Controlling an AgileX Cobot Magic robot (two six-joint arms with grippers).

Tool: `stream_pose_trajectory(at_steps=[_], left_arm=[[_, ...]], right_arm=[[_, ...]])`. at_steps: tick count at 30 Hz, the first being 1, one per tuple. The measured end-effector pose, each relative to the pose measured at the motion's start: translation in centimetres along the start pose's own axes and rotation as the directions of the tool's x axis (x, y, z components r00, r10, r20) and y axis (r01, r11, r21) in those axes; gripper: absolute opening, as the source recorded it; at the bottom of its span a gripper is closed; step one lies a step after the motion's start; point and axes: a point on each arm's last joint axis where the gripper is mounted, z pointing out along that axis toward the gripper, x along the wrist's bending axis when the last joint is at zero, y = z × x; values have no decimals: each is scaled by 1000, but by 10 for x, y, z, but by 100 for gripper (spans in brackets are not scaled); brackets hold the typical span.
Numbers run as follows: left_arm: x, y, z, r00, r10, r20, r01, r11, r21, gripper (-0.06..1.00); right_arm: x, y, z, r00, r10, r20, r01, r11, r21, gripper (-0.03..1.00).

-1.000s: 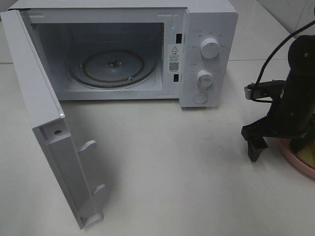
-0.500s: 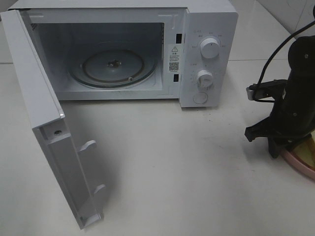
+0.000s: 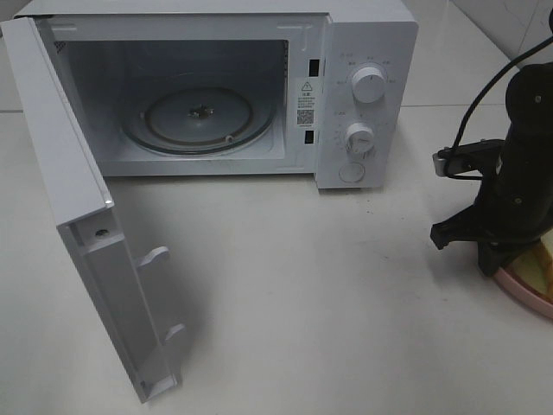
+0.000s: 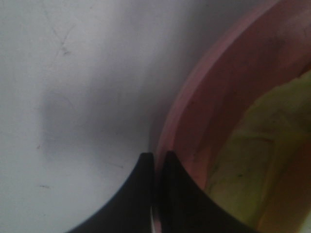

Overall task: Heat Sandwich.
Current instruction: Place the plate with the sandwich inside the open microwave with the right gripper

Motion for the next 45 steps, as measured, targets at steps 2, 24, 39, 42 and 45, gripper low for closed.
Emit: stream_pose_trajectory(at_steps=[2,24,39,42,45], left_arm=[[0,0,0,1000,0,0,0,1000,0,99],[0,0,0,1000,0,0,0,1000,0,99],[0,0,0,1000,0,0,0,1000,0,99],[0,0,0,1000,0,0,0,1000,0,99],[0,0,0,1000,0,0,0,1000,0,99]], right_arm=[[-2,0,-1,1000,17,16,-17,1000,-5,3],[12,-9,-12,983,-34,182,23,998,61,3],[10,-34,-41,981,-22,194,15,999,37,3],[16,-42,-47,981,-33,193,28,999,27,3],[22,-44,-56,980,-50,193,52,999,-5,3]])
